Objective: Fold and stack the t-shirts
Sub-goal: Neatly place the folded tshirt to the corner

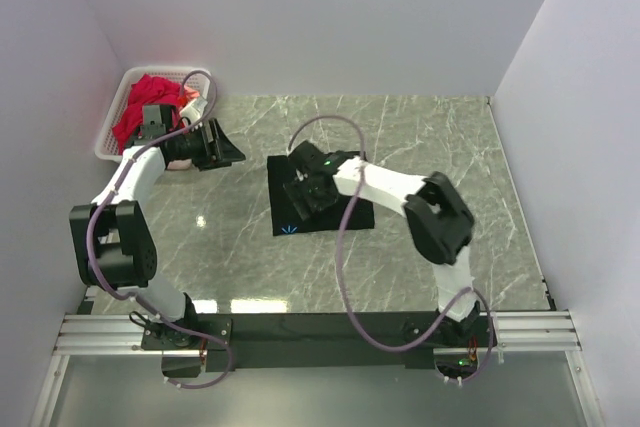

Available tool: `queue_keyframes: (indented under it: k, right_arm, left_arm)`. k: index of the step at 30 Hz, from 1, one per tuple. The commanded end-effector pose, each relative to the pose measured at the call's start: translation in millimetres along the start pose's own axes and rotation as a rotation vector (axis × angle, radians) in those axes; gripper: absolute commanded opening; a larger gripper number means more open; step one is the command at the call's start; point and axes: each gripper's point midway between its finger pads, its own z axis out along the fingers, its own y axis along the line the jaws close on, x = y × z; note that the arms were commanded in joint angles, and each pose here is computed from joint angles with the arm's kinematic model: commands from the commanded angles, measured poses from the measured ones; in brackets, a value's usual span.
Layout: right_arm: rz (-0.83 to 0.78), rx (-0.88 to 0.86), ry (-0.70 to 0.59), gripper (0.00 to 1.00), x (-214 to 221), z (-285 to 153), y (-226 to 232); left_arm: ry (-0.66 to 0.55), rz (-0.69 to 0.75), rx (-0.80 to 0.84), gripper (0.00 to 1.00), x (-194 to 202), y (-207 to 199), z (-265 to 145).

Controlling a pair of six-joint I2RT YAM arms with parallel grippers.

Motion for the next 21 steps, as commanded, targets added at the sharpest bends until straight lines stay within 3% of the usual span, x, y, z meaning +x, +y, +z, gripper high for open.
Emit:
queue_keyframes:
  k: [1,8,13,21]
  right_arm:
    - [0.046,0.122,0.019,0.88,-3.5,8.9,-14.4]
    - [0.084,0.136,0.140,0.88,22.1,44.0,-47.7]
    - [0.156,0.147,0.198,0.88,46.5,35.5,-106.6]
    - [0.040,0.123,0.262,0.88,101.3,0.8,-196.4]
  left_arm:
    - [-0.025,0.011,-0.031,0.70,-2.5,-4.3,-8.9]
    - [-0.027,0.031,-0.047,0.69,2.4,2.3,-10.7]
    - [-0.027,0.046,-0.042,0.69,-1.3,5.1,-8.4]
    - [0.004,0.038,-0.023,0.68,-10.4,14.3,4.3]
